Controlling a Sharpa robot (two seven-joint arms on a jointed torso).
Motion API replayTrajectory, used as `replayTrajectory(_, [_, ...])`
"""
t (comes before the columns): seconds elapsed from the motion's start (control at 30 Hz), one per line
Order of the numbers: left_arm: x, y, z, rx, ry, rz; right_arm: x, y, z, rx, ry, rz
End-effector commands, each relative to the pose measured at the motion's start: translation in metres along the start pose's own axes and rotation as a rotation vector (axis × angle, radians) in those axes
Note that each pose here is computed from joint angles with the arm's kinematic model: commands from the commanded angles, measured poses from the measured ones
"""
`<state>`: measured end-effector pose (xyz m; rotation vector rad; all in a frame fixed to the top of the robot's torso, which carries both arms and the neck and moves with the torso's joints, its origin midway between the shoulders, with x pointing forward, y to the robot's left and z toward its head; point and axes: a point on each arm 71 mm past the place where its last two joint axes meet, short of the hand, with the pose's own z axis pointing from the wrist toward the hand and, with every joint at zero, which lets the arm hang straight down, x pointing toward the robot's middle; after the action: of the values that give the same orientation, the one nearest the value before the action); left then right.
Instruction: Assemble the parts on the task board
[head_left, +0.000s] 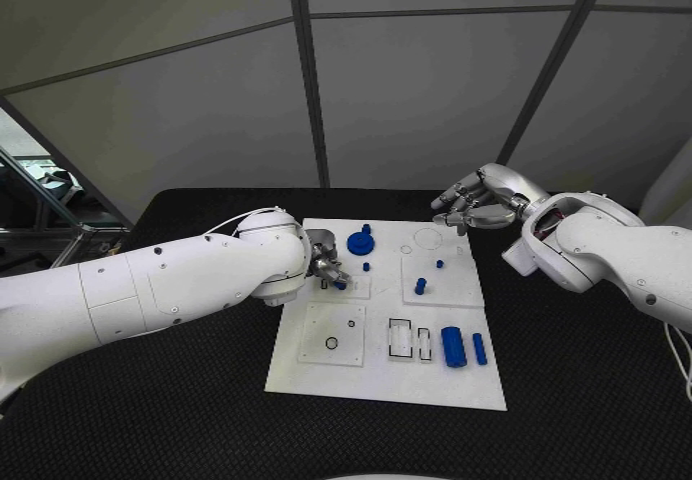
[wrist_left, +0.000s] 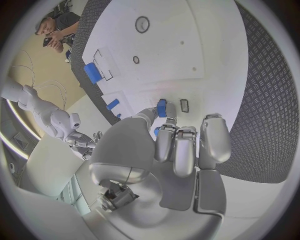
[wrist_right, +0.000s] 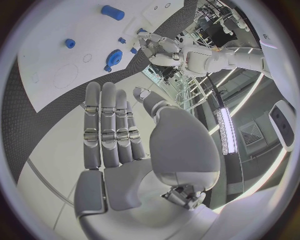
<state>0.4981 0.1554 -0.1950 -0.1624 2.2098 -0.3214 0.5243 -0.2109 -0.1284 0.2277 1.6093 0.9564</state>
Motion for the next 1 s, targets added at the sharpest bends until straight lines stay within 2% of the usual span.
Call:
replayTrajectory(0.03, [0.0015,0.0014,-0.0002,-0.016,0.019,0.026,-0.0006,0.0025,0.0007,-0.018,-0.002,-0.010])
replayTrajectory(1.0, [0.0017,-0.0007,0.0076,-0.037,0.041,0.044,0.0003,0.0030,0.0011,-0.017,0.004,-0.010])
